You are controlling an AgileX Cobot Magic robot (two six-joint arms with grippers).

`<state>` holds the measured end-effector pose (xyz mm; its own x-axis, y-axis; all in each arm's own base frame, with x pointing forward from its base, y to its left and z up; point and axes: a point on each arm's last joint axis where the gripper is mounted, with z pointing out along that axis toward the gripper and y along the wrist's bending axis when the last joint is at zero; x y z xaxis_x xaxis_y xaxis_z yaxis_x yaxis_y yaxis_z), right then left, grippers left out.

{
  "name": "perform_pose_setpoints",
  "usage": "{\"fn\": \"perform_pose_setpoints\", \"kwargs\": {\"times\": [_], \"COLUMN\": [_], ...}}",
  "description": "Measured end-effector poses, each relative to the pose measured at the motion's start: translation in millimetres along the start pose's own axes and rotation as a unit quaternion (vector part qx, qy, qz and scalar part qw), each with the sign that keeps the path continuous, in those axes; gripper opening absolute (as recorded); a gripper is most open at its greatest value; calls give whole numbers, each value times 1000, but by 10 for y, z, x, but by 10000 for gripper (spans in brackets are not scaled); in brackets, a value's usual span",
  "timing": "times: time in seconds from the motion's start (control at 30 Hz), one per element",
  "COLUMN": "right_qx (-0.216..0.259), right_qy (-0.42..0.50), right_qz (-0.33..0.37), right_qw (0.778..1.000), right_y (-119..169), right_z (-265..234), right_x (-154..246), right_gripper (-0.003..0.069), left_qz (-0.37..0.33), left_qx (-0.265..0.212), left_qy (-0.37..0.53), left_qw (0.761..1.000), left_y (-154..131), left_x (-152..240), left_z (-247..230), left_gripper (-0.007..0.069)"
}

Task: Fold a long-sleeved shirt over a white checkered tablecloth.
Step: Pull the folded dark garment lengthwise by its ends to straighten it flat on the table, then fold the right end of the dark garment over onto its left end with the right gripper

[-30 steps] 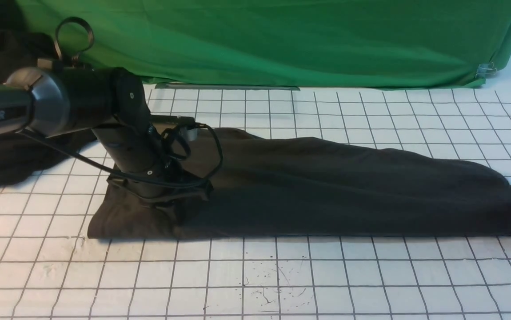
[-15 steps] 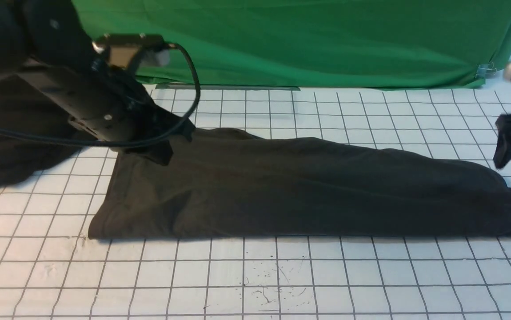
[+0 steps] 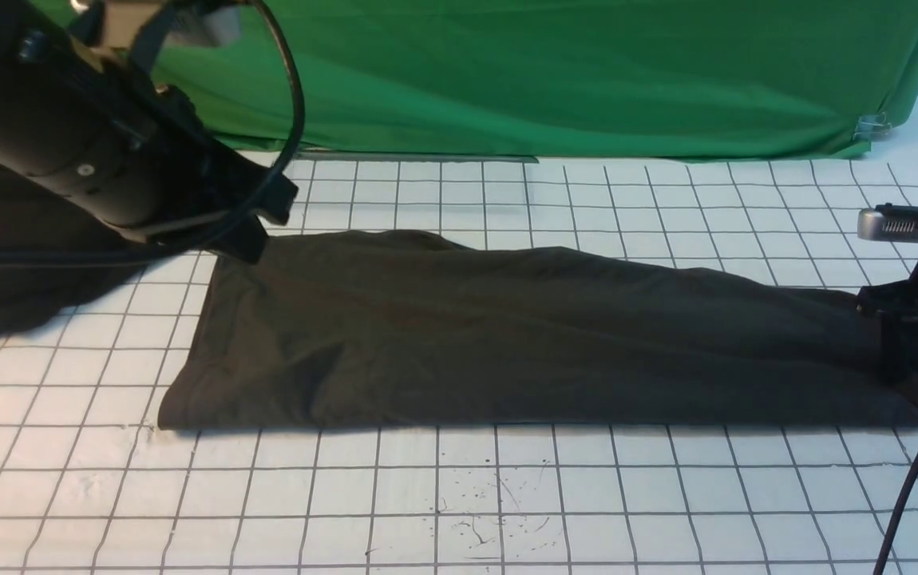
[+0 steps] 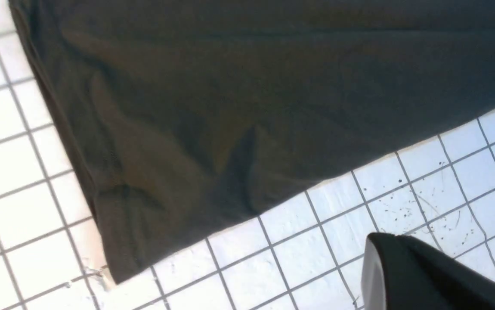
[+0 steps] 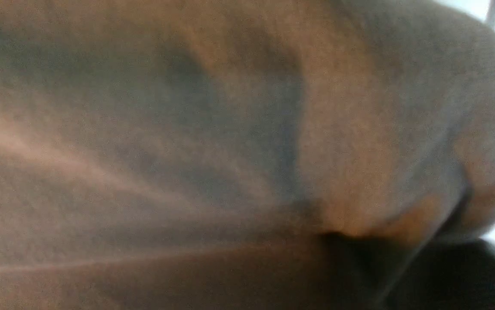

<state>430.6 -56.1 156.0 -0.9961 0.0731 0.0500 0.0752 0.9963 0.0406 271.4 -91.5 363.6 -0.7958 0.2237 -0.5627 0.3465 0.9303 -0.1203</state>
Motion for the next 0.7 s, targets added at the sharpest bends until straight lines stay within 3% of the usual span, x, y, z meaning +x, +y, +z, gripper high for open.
{"fn": "perform_pose_setpoints", "kwargs": {"times": [0.07, 0.13, 0.27, 0.53, 0.7], "right_qx": [-2, 3, 20, 65, 51], "right_qy": [1, 0, -12, -90, -162], "right_qz": [-11, -14, -10, 38, 32], "right_qw": [1000, 1000, 1000, 993, 985], "right_y": [3, -4, -62, -498, -341], "right_z": [0, -19, -121, -823, -1335], "right_x": [1, 6, 23, 235, 313], "right_gripper": [76, 42, 34, 32, 32], "left_qz": [3, 3, 7, 20, 13], "left_qx": [-2, -1, -4, -27, -26], "left_qy": [-3, 3, 15, -27, -50], "left_qw": [1000, 1000, 1000, 999, 998], "left_y": [-1, -7, -9, -25, -47], "left_x": [8, 28, 71, 169, 213], "left_z": [-36, -63, -122, -510, -667], "left_gripper": [-3, -3, -3, -3, -3]}}
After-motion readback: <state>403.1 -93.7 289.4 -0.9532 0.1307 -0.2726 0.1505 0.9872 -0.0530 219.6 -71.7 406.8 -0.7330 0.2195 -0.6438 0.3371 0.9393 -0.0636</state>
